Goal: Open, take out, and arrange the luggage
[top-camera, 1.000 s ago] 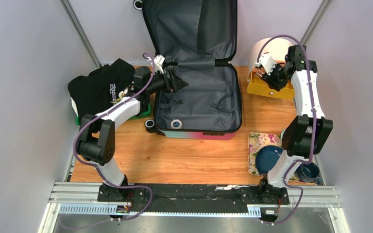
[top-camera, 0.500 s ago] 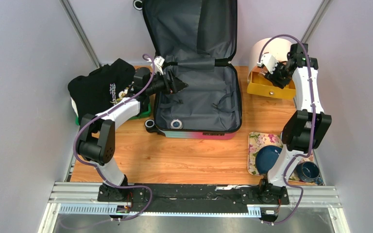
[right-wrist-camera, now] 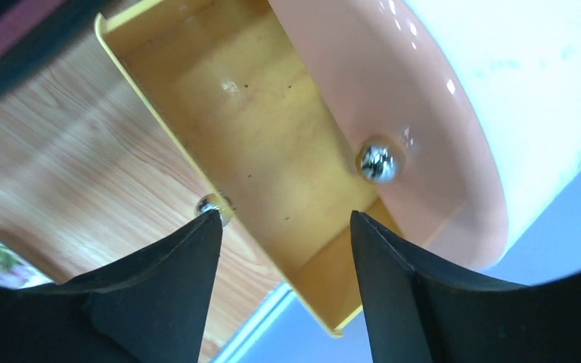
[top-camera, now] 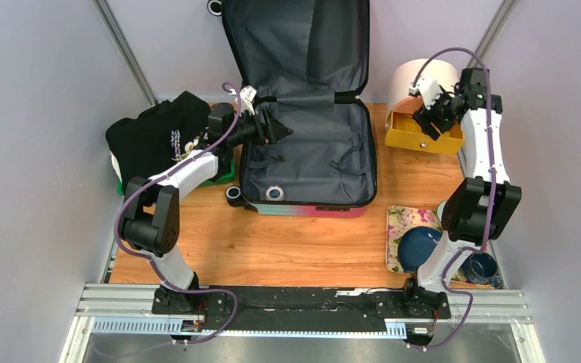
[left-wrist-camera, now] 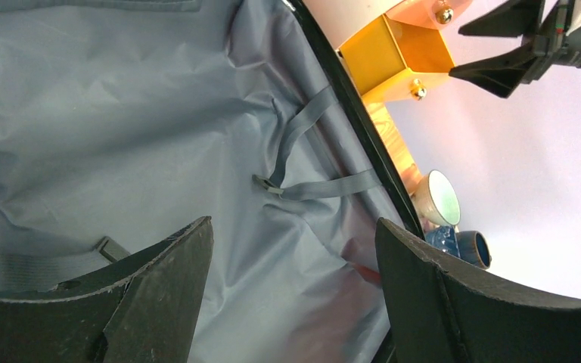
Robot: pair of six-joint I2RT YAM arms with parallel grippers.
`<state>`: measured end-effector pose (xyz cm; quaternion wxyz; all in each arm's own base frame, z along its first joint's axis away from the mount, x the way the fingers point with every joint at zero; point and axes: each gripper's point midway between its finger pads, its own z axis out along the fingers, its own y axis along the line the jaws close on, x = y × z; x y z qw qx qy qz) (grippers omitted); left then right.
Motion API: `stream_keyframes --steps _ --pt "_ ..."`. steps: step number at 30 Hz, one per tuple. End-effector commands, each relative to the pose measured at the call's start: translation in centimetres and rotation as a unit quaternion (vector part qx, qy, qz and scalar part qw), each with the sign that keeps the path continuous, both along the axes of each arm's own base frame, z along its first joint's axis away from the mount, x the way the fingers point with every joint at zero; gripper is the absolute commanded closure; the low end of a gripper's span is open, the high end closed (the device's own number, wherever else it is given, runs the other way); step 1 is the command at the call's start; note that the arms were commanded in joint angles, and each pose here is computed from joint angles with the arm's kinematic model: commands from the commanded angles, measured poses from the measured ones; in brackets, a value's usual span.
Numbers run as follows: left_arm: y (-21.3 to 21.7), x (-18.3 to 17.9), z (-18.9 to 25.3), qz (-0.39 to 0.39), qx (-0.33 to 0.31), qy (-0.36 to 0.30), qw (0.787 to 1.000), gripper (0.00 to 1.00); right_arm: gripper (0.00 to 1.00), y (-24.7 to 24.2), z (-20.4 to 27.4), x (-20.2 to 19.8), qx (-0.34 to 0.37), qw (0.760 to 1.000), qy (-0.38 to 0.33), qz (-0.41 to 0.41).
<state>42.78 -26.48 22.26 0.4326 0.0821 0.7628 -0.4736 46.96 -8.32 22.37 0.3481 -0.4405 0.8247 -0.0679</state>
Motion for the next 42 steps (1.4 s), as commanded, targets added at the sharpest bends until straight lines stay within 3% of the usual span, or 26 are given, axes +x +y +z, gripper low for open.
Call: stream_keyframes --steps 1,6,7,8,11,16,20,26,30,42 --pt "-0.2 0.6 2.4 -0.008 -0.005 -0.032 0.999 0.14 0.34 1.1 5.1 -0.5 0.150 0.981 -0.083 -0.094" --pt "0.2 0.9 2.5 -0.003 -0.003 -0.034 0.999 0.14 0.45 1.6 6.4 -2.1 0.309 0.921 -0.109 -0.210" --pt "0.2 0.9 2.4 -0.003 -0.001 -0.034 0.999 0.14 0.46 1.9 4.1 -2.8 0.321 0.915 -0.089 -0.226" --pt "0.2 1.0 2.5 -0.004 0.000 -0.037 0.999 0.14 0.54 2.1 4.5 -3.2 0.330 0.909 -0.097 -0.234" --pt "0.9 1.9 2.5 0.012 0.004 -0.041 0.999 0.14 0.64 1.7 2.4 -3.5 0.353 0.887 -0.100 -0.280" --pt "1.8 2.9 3.3 0.013 0.011 -0.060 0.998 0.13 0.68 1.8 0.0 -3.1 0.379 0.870 -0.088 -0.303" --pt "2.3 3.7 3.8 0.011 0.010 -0.070 0.997 0.13 0.78 0.5 -0.8 -1.3 0.383 0.857 -0.126 -0.321" --pt "2.7 3.8 4.4 0.002 0.029 -0.102 0.994 0.13 0.76 -1.7 -3.6 1.9 0.368 0.849 -0.144 -0.352" --pt "3.4 3.6 3.8 0.006 0.050 -0.107 0.993 0.13 0.74 -2.6 -2.8 4.3 0.391 0.828 -0.170 -0.363" --pt "3.9 4.1 3.1 0.016 0.064 -0.097 0.993 0.12 0.65 -2.3 -1.1 8.0 0.432 0.806 -0.229 -0.334"
